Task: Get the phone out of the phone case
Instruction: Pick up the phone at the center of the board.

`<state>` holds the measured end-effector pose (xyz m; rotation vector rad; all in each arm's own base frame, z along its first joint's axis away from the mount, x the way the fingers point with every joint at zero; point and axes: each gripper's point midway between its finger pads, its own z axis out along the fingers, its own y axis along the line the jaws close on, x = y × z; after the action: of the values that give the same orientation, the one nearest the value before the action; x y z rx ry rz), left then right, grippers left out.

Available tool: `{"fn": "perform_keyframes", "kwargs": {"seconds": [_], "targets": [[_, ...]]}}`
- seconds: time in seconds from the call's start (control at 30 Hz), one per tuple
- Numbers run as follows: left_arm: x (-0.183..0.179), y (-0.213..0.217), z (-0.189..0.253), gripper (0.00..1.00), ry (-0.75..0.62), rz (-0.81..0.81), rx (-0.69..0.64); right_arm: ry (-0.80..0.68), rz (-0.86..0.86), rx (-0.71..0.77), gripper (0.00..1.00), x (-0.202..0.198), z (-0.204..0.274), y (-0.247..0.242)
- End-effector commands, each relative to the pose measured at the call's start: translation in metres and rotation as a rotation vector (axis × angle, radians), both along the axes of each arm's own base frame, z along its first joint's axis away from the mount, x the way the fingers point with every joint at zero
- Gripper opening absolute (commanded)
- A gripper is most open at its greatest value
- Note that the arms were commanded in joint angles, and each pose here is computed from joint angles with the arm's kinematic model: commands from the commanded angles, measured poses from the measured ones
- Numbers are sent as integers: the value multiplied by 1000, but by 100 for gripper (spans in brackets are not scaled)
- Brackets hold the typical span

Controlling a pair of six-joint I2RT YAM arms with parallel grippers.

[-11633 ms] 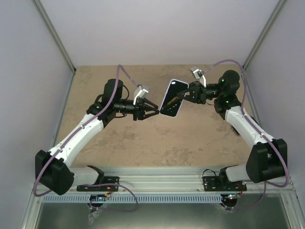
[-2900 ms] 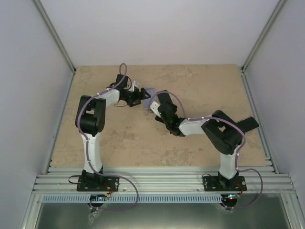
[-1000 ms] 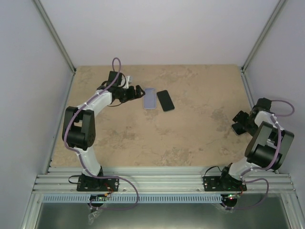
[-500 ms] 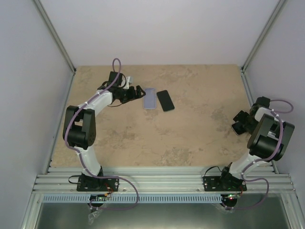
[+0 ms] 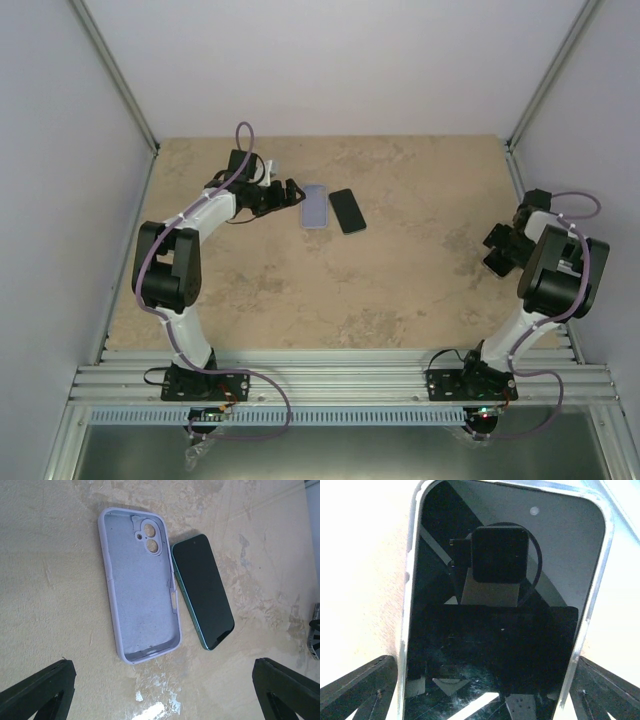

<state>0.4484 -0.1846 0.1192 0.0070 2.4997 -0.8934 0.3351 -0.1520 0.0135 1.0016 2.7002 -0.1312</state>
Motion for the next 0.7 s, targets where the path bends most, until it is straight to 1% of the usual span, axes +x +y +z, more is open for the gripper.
{"fn": "perform_keyframes", "kwargs": {"seconds": [0.0,0.07,0.27,0.5,0.6,0.67], "targets": [[9,5,6,99,-22,21,1,116,76,116,89,-17,-39,33],[9,5,7,99,-24,22,0,90,135,120,84,-9,-33,46],[9,5,12,99,-31,19,-2,15,351,107,76,13,-10,101],[6,9,15,99,-46,20,15,-15,643,50,69,23,4,157],[7,11,18,99,-58,20,25,-5,797,3,68,22,4,184],[9,12,22,99,-70,20,29,8,879,-57,68,19,3,192]]}}
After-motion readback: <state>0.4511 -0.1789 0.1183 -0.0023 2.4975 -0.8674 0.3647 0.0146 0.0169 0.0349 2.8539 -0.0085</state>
